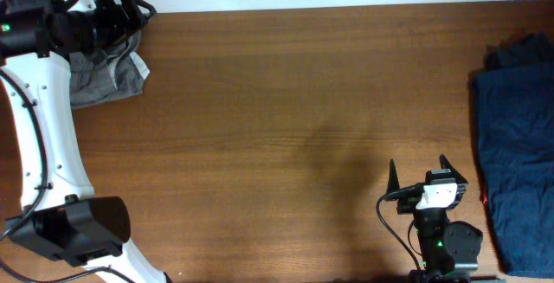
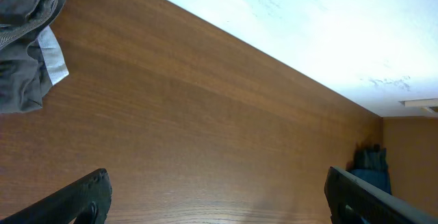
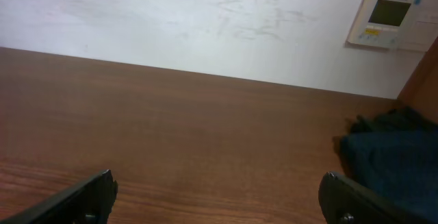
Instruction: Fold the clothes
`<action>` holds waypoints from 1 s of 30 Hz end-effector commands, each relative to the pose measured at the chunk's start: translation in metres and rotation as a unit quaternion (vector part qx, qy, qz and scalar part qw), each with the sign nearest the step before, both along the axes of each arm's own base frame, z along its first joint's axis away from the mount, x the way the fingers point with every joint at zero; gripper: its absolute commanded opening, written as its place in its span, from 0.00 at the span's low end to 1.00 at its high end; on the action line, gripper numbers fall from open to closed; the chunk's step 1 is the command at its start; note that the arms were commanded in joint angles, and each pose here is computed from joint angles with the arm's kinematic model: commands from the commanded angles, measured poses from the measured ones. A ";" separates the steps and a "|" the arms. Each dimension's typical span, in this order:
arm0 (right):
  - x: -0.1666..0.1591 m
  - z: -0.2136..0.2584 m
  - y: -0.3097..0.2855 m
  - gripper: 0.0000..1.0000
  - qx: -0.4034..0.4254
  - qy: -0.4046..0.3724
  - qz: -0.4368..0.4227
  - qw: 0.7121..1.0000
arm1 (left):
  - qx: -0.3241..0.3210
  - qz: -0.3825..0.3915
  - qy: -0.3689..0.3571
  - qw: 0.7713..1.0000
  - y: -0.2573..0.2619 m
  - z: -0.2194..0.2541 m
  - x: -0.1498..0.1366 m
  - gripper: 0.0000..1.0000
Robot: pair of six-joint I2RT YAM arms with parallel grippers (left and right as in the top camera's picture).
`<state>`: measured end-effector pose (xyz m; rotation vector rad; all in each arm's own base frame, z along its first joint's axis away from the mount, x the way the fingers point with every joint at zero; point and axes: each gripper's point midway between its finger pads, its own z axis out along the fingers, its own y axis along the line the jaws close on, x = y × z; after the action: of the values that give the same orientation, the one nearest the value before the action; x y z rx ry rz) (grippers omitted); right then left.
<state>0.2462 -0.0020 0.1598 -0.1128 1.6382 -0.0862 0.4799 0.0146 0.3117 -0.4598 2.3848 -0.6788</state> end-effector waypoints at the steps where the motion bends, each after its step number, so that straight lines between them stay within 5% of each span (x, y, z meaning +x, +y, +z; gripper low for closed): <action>1: 0.000 -0.002 -0.002 0.99 0.007 0.000 -0.008 1.000 | 0.006 -0.007 -0.004 1.000 -0.001 0.000 0.000 0.99; 21: 0.000 -0.002 -0.002 0.99 0.007 0.000 -0.008 1.000 | 0.006 -0.007 -0.003 1.000 -0.001 0.000 0.000 0.99; 26: 0.000 -0.002 -0.002 0.99 0.007 0.000 -0.008 1.000 | 0.000 -0.005 0.045 0.999 -0.003 -0.013 -0.017 0.99; 30: 0.000 -0.002 -0.002 0.99 0.007 0.000 -0.008 1.000 | 0.059 0.026 0.115 0.991 0.007 -0.037 -0.038 0.99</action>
<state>0.2462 -0.0021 0.1597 -0.1125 1.6386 -0.0865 0.4500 0.0129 0.2878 -0.5578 2.5358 -0.6531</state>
